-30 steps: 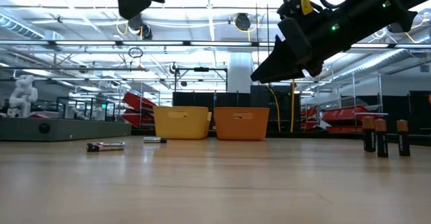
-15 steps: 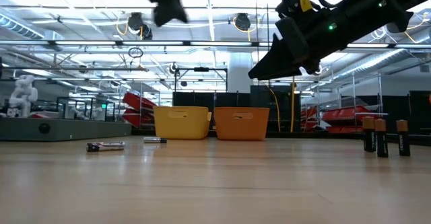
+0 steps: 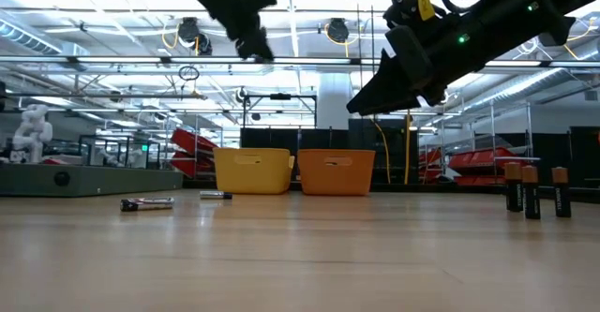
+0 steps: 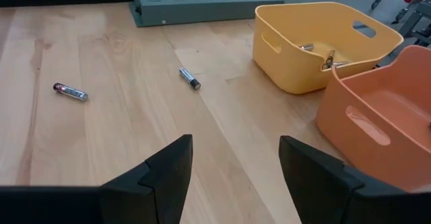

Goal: Sort batteries
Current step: Put the silver battery into the yellow bin, then put the black battery into the orange bin

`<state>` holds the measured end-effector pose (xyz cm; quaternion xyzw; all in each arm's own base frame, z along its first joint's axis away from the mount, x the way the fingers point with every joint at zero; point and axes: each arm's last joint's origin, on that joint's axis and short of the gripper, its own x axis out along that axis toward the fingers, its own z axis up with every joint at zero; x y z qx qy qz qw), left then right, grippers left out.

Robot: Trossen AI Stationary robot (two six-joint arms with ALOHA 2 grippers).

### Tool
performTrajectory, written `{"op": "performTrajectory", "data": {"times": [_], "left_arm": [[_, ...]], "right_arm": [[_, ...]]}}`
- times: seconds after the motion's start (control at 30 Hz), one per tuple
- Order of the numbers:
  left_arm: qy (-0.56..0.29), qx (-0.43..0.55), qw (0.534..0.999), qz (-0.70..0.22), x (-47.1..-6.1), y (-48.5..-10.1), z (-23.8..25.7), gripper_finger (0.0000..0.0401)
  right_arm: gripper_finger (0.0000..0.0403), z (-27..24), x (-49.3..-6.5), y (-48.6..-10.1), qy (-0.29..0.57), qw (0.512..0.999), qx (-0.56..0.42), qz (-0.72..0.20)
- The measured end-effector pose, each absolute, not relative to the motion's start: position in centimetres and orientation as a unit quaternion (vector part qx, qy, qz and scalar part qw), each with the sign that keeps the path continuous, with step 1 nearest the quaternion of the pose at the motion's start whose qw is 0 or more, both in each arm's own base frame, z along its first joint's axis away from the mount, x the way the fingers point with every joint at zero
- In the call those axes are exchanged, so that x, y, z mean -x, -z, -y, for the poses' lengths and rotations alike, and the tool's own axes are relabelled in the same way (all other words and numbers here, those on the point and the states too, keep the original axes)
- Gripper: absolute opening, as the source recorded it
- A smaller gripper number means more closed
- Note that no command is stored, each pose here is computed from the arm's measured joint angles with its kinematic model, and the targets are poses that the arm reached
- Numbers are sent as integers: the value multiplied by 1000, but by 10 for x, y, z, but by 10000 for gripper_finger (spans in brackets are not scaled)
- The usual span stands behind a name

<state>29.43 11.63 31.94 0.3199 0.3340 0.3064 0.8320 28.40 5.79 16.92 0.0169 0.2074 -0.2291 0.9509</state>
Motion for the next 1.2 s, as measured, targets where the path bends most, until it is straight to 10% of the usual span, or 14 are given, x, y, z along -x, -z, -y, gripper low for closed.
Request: {"op": "performTrajectory", "data": {"times": [0.37, 0.67, 1.2], "left_arm": [[-265, -211, 848, -408, -286, -301, -102, 330], [-52, -12, 867, -495, -278, -256, -37, 306], [-68, -161, 924, -341, -289, -220, 33, 260]], "right_arm": [[212, -58, -284, -169, 222, 952, -37, -206], [212, -60, -282, -165, 197, 951, -32, -234], [209, -79, -305, -245, 113, 902, -45, -414]]}}
